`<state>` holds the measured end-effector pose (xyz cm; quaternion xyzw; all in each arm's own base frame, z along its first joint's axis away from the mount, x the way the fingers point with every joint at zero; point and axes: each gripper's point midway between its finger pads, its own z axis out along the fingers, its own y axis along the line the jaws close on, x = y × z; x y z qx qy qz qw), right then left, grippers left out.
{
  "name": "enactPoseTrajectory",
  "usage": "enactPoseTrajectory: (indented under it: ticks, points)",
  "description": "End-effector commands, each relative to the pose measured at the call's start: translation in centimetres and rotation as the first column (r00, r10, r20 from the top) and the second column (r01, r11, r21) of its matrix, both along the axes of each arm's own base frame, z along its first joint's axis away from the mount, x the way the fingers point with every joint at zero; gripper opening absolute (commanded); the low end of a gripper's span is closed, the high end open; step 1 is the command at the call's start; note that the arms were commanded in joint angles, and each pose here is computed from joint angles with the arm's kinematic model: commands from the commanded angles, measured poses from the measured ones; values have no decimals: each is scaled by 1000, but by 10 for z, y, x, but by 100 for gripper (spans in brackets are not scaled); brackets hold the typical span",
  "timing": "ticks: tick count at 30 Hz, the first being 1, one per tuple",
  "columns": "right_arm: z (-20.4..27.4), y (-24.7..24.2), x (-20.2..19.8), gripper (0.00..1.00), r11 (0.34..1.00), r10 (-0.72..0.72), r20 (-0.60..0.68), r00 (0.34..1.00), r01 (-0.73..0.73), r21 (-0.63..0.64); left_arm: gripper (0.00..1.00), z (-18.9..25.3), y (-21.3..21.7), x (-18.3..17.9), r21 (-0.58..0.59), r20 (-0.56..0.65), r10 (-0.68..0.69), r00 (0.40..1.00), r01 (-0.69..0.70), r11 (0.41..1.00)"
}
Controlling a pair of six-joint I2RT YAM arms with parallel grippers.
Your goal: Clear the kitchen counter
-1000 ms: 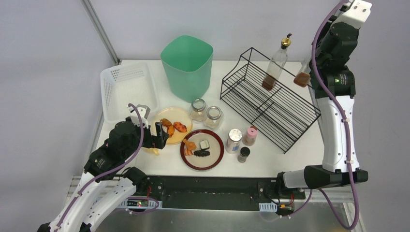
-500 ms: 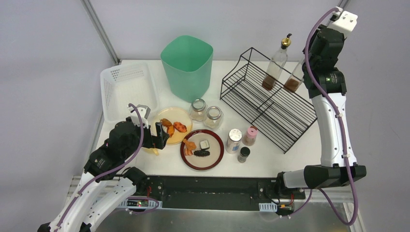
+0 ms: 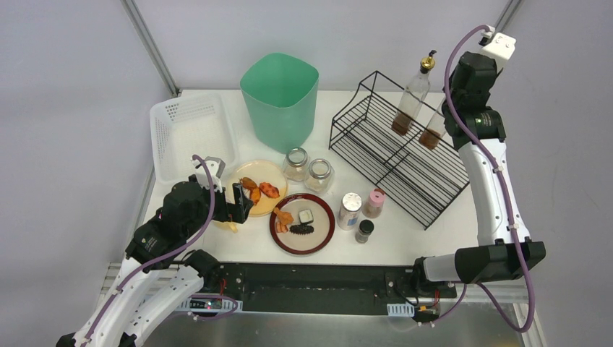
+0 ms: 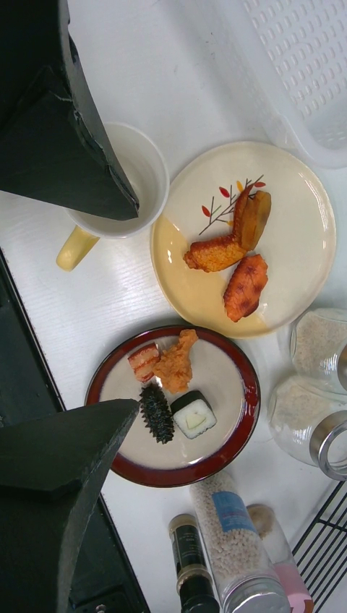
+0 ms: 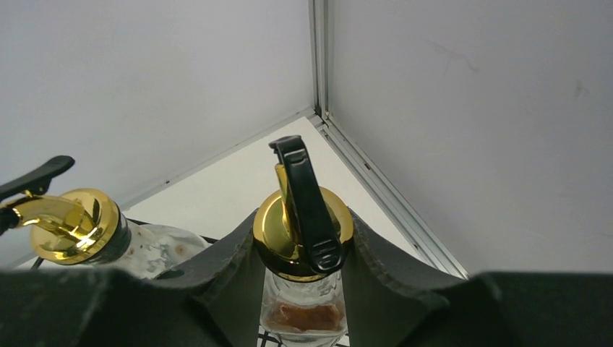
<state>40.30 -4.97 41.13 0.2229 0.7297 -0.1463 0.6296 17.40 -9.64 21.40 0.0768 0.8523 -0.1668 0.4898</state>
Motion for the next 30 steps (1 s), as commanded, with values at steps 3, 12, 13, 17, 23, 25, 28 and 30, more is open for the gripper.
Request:
enactPoseTrajectory:
  ticks: [3,12,13,17,23,25,28,30]
  points:
    - [36,3,-5,0,999,-38,162,986,34,28,100,4,-2,3,-3,24,-12,1000,12,1000]
    - [13,15,1,0,1000,-20,118,993,19,3,100,4,-2,3,-3,28,-12,1000,12,1000]
    - [12,16,1,5,1000,-18,116,993,18,3,100,4,-2,3,-3,27,-13,1000,13,1000]
    - [6,17,-1,34,1000,-17,106,994,18,0,100,4,-3,3,-5,25,-17,1000,17,1000]
    - [13,21,-9,65,1000,-5,122,993,4,5,100,3,-3,3,-2,20,-18,1000,18,1000]
    - [18,22,-13,73,1000,3,124,992,-4,6,100,3,-4,3,-2,20,-18,1000,18,1000]
    - [25,25,-22,77,1000,23,122,992,-24,4,100,2,-4,3,0,17,-17,1000,17,1000]
    - [33,26,-31,78,999,37,128,991,-38,7,100,2,-4,4,1,15,-18,1000,18,1000]
